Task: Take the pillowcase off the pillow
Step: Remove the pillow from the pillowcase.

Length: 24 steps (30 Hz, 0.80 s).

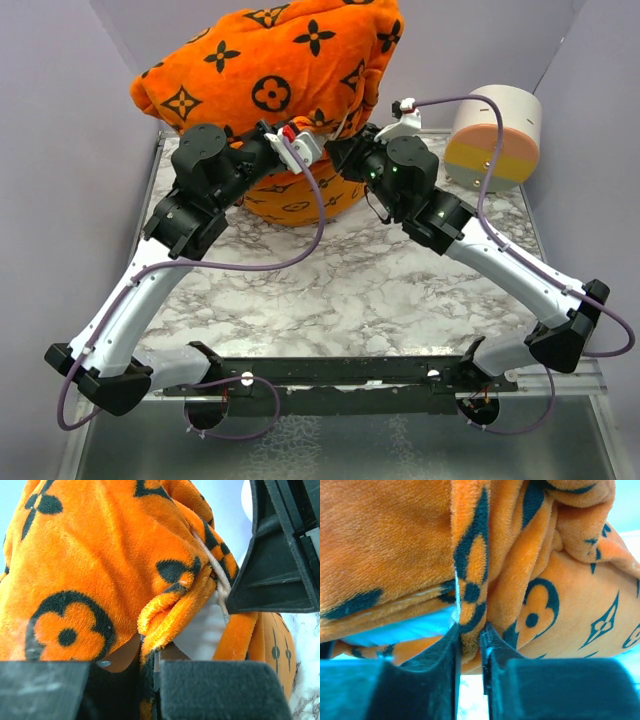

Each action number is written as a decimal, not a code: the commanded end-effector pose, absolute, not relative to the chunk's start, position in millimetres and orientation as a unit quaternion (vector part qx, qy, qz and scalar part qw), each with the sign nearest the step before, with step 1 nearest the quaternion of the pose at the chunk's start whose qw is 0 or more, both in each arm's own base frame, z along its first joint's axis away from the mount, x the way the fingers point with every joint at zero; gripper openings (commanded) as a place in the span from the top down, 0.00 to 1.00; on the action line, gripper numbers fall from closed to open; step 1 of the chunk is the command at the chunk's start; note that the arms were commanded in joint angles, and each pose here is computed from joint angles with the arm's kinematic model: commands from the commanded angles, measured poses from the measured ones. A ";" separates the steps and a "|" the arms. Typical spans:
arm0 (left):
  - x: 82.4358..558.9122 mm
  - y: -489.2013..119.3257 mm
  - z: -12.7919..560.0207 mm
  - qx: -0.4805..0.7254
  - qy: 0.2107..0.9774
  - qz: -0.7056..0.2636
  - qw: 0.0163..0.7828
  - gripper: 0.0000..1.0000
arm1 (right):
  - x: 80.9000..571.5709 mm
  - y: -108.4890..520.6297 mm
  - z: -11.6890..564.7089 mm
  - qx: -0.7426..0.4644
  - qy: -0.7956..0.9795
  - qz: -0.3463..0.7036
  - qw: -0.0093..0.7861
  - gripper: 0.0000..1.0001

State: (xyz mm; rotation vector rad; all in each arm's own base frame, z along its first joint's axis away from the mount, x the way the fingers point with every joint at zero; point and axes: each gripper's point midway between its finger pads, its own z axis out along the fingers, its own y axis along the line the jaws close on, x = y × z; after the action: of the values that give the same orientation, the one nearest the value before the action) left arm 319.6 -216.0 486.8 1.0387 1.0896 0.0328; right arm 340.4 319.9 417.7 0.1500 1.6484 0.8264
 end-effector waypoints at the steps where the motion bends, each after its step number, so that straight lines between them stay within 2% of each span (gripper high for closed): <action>1: 275.6 -187.4 582.9 0.406 0.395 0.030 0.823 1.00 | 353.4 293.2 389.9 0.102 0.720 0.296 0.620 0.87; 5: 268.2 -176.5 603.4 0.373 0.358 0.052 0.854 1.00 | 355.7 275.1 345.8 0.122 0.742 0.260 0.606 0.95; 12: 249.8 -151.7 651.3 0.280 0.279 0.079 0.915 1.00 | 358.8 243.4 281.7 0.145 0.779 0.204 0.574 0.99; 18: 255.9 -163.5 640.4 0.294 0.312 0.033 0.903 1.00 | 359.2 218.9 279.0 0.163 0.788 0.188 0.563 0.99; 20: 265.2 -177.7 621.7 0.327 0.360 -0.003 0.874 1.00 | 356.1 210.2 298.8 0.168 0.778 0.192 0.574 0.94; 24: 271.4 -205.8 575.8 0.390 0.423 -0.069 0.815 1.00 | 345.0 205.5 356.3 0.144 0.748 0.223 0.608 0.78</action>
State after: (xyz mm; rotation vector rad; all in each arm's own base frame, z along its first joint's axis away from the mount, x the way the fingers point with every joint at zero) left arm 309.7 -221.2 512.9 0.9305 1.0147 -0.0538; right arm 344.0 263.4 345.6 0.3074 1.7231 0.7537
